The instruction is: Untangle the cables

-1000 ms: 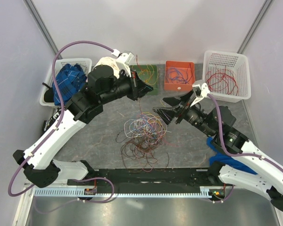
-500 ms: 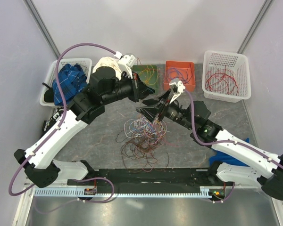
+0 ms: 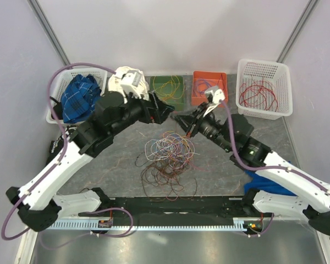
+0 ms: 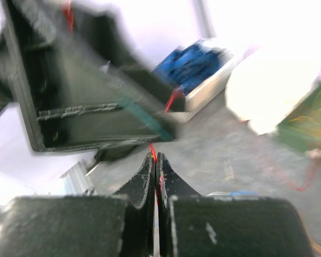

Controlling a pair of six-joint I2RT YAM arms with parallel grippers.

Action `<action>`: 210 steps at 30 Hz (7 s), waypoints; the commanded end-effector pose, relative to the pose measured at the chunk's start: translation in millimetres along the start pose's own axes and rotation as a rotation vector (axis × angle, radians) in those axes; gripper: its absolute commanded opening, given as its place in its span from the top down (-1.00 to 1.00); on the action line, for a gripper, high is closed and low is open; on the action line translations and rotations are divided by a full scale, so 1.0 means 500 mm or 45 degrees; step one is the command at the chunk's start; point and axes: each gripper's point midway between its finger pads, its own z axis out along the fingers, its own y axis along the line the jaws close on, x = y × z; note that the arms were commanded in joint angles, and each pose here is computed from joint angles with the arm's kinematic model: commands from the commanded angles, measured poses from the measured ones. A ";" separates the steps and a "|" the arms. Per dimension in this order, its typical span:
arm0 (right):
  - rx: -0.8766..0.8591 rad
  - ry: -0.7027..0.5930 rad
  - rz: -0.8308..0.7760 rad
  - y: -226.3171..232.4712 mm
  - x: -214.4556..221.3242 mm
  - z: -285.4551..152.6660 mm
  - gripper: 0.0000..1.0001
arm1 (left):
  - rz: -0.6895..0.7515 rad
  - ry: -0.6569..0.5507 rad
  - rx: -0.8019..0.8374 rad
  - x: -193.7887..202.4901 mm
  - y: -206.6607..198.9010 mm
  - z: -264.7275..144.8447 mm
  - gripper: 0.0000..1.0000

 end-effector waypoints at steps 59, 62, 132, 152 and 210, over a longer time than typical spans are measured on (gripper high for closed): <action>0.718 -0.358 -0.323 -0.063 -0.424 -0.113 1.00 | -0.132 0.192 -0.123 0.542 0.123 0.116 0.96; 0.802 -0.473 -0.358 -0.056 -0.510 -0.125 1.00 | -0.224 0.353 -0.322 0.621 0.201 0.078 0.96; 0.774 -0.629 0.163 -0.373 -0.329 -0.191 -0.93 | 0.032 -0.250 -0.047 0.089 -0.006 -0.020 0.96; 0.125 -0.044 0.084 -0.164 0.012 -0.066 -0.96 | 0.014 -0.205 0.247 -0.066 -0.131 0.063 0.97; 1.084 -0.236 -0.246 -0.420 -0.245 -0.023 1.00 | -0.185 -0.206 -0.428 0.103 0.167 -0.055 -0.99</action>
